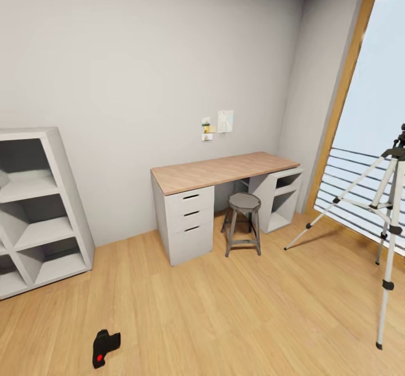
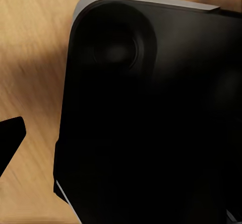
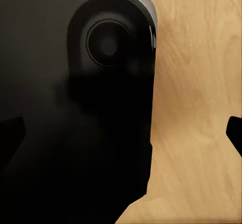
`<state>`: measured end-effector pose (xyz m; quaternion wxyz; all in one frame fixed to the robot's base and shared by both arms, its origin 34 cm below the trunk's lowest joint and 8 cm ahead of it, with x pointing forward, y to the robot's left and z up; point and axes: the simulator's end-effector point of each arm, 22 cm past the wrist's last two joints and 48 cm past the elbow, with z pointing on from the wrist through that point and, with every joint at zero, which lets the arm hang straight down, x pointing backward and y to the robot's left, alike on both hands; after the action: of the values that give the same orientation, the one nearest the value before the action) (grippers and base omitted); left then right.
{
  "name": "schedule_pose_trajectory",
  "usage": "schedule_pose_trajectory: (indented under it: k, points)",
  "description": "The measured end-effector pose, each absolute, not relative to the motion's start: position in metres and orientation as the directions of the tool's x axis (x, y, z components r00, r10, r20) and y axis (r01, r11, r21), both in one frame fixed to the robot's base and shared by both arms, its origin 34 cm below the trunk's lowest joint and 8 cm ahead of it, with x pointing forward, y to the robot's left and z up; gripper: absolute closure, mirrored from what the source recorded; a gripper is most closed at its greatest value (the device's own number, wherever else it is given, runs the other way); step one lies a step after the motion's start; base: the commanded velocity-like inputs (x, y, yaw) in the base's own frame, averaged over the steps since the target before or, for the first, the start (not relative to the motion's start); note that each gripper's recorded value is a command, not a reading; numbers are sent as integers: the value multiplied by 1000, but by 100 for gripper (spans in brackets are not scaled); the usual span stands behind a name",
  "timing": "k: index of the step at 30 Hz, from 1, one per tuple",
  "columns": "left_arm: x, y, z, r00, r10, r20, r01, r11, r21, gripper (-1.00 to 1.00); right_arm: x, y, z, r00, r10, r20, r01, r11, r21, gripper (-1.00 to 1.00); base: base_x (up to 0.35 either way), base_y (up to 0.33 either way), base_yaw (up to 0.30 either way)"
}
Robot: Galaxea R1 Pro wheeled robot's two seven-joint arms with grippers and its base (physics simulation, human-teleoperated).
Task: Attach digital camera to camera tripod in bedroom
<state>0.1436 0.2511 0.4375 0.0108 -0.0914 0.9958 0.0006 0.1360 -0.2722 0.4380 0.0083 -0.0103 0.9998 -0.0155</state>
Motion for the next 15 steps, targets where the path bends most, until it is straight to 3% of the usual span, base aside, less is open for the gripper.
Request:
schedule_pose_trajectory:
  k: [10, 15]
  points:
    - [143, 252, 438, -983, -182, -21, -182, 983, 0, -100, 136, -272, 438, -1000, -22, -16, -22, 999, -31, -100, -13, 2, 0]
    - [143, 252, 438, -983, -183, -22, -183, 983, 1, -100, 136, -272, 438, -1000, -22, -16, -22, 999, -31, -100, 0, 165, 0]
